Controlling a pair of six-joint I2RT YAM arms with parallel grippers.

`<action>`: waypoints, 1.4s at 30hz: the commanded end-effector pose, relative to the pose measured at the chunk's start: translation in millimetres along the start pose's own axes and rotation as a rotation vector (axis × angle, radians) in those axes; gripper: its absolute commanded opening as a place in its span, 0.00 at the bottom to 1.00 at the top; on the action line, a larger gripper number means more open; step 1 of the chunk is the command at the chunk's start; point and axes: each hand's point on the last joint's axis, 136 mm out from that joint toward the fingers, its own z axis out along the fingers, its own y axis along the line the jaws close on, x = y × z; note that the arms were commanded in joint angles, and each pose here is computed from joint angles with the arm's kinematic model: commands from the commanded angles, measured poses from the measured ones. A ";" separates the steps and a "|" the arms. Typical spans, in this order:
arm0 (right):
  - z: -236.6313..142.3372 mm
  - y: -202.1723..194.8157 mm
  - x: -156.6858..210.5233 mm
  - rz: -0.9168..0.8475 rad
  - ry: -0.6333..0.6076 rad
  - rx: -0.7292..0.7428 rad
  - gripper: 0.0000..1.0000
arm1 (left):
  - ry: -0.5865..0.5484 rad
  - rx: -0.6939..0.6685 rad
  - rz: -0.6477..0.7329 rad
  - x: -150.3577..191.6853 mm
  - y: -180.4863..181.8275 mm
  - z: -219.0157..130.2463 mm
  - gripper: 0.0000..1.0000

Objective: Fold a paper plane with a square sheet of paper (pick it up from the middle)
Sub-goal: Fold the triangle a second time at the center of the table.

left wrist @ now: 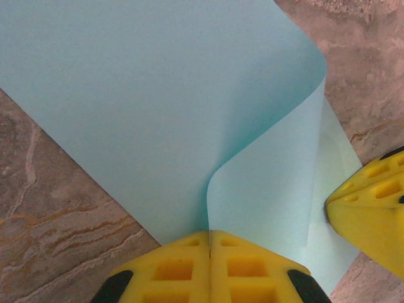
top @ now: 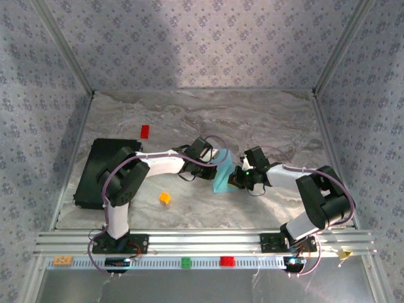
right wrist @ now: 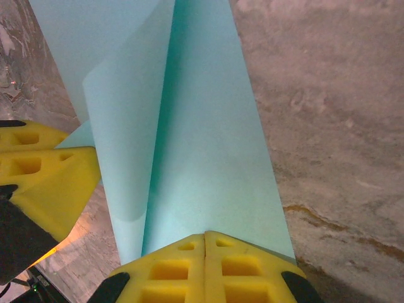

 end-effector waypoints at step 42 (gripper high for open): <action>1.8 -31.8 12.8 0.047 0.028 0.103 0.04 | -0.031 0.017 0.022 -13.9 -5.1 -4.4 0.00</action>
